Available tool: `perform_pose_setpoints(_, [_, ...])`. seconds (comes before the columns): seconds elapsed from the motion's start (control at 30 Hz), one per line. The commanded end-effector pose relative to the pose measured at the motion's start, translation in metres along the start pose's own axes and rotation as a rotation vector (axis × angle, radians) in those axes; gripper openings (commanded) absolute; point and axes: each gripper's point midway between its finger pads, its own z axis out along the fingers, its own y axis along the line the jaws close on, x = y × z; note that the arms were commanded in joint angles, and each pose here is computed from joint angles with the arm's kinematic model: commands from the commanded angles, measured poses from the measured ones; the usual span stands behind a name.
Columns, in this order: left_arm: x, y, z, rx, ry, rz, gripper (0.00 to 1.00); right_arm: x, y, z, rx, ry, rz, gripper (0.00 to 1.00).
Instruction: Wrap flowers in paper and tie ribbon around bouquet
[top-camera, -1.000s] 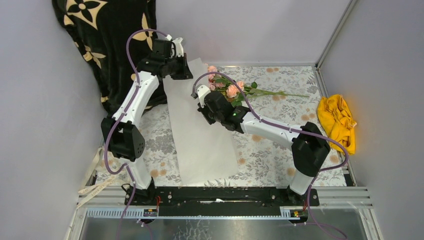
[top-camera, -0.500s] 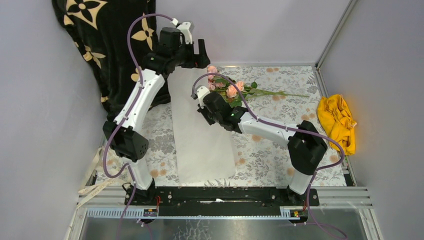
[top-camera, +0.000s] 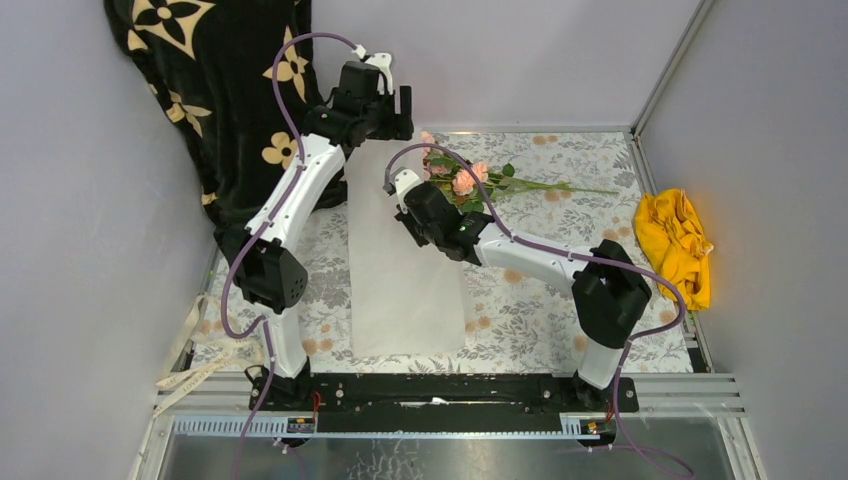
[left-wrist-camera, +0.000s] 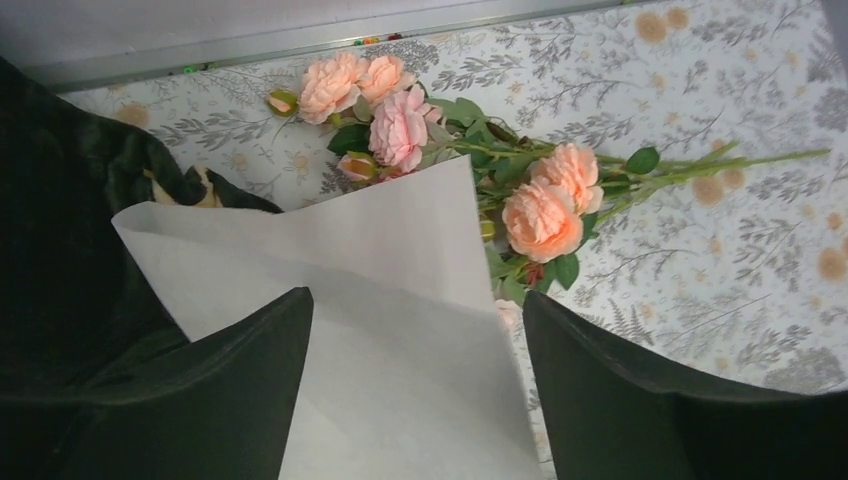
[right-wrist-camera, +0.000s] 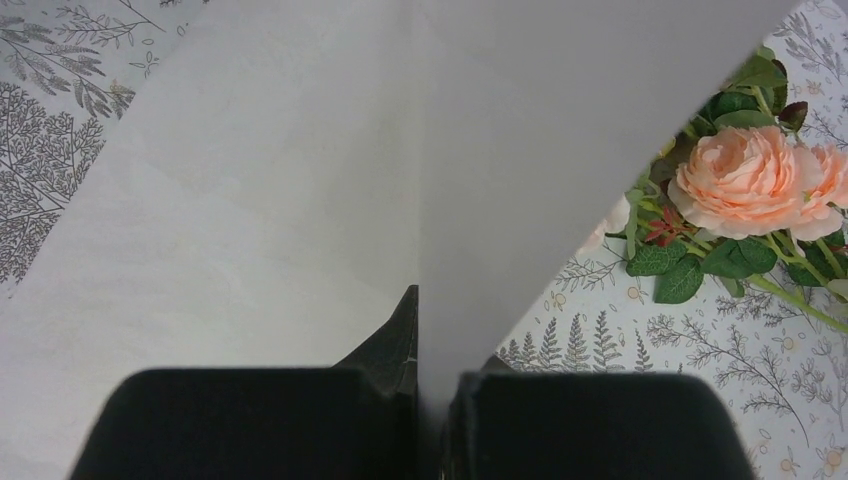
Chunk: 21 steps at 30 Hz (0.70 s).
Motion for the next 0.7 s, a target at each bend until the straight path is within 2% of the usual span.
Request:
perform_pose_setpoints(0.0, [0.007, -0.001, 0.004, -0.005, 0.014, 0.041, 0.73, -0.029, -0.005, -0.001, 0.034, -0.076, 0.02, 0.0])
perform_pose_setpoints(0.17, [0.022, -0.007, 0.0, 0.041, 0.071, 0.057, 0.01, -0.029, -0.006, -0.001, 0.032, -0.079, 0.011, 0.0])
perform_pose_setpoints(0.2, [0.024, -0.006, -0.002, 0.042, 0.078, 0.063, 0.0, -0.03, -0.005, -0.001, 0.027, -0.08, 0.006, 0.0])
perform_pose_setpoints(0.23, [0.027, -0.004, -0.003, 0.041, 0.085, 0.072, 0.0, -0.03, -0.003, -0.002, 0.012, -0.08, -0.002, 0.05])
perform_pose_setpoints(0.27, [0.029, -0.001, -0.005, 0.036, 0.089, 0.076, 0.0, -0.031, 0.0, -0.004, -0.01, -0.082, -0.02, 0.16])
perform_pose_setpoints(0.33, [0.034, 0.011, -0.007, 0.028, 0.101, 0.075, 0.0, -0.036, 0.008, -0.012, -0.079, -0.089, -0.076, 0.51])
perform_pose_setpoints(0.4, [0.035, 0.025, -0.01, 0.041, 0.102, 0.061, 0.0, -0.041, 0.011, -0.026, -0.135, -0.095, -0.148, 0.77])
perform_pose_setpoints(0.43, [0.033, 0.033, -0.014, 0.051, 0.096, 0.055, 0.0, -0.042, 0.013, -0.033, -0.166, -0.093, -0.197, 0.84])
perform_pose_setpoints(0.53, [0.034, 0.059, -0.023, 0.052, 0.084, 0.074, 0.0, -0.035, 0.011, -0.059, -0.274, -0.063, -0.286, 0.92])
perform_pose_setpoints(0.67, [0.046, 0.099, -0.035, -0.008, 0.071, 0.099, 0.0, -0.024, -0.014, -0.074, -0.421, -0.034, -0.164, 0.95])
